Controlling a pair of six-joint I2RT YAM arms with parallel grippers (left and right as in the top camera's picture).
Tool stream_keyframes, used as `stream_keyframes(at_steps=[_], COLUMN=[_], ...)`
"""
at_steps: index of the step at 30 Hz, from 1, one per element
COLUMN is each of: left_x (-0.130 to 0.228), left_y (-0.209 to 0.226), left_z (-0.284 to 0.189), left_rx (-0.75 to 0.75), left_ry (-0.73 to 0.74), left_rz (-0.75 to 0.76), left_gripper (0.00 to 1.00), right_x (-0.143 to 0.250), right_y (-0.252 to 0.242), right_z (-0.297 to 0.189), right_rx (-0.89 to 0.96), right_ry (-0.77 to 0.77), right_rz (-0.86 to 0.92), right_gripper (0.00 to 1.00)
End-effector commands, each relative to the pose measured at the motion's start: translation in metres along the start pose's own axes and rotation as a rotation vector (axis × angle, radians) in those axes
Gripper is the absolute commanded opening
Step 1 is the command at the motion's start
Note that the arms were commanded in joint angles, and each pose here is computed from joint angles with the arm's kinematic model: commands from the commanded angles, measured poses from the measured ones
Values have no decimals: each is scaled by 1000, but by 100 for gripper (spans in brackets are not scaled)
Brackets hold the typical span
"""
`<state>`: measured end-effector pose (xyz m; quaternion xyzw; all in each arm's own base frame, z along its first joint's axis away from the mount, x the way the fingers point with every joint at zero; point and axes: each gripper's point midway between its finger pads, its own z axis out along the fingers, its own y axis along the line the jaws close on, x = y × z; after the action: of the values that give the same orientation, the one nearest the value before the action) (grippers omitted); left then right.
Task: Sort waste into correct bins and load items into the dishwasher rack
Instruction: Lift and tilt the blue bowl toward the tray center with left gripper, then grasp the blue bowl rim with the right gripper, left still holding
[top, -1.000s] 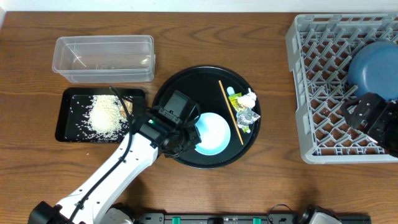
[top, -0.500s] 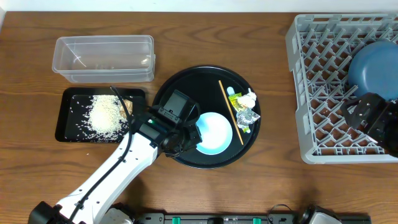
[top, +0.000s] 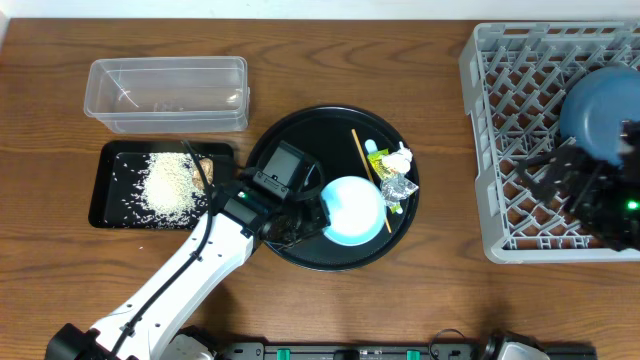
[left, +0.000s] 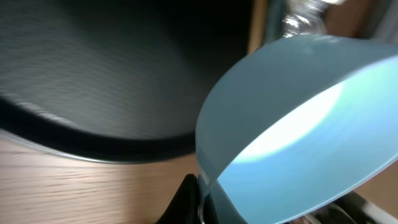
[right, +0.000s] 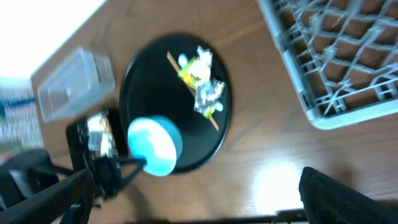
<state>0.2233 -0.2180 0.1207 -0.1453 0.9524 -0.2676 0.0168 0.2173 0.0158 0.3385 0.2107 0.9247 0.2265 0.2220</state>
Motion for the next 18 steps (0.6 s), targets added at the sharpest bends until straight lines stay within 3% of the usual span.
stream_keyframes(at_steps=[1,4,11,18], left_x=[16,15,25,36], left_y=[-21,-27,-41,-47], left_z=[-5,-13,-34,-38], left_rx=[116,146,231,257], left_ry=[85,65,68,96], left_rz=[38,31,64,60], left_gripper=[6,6,6,6], right_x=[17,33,70,84], right_y=[-2,3,46,49], right_z=[25,50,95,123], right_rx=[3,-51,-382,-325], right_ry=[112,209,388,464], right_rz=[-52,-99,-231,-231], right_gripper=[99,99,99,91])
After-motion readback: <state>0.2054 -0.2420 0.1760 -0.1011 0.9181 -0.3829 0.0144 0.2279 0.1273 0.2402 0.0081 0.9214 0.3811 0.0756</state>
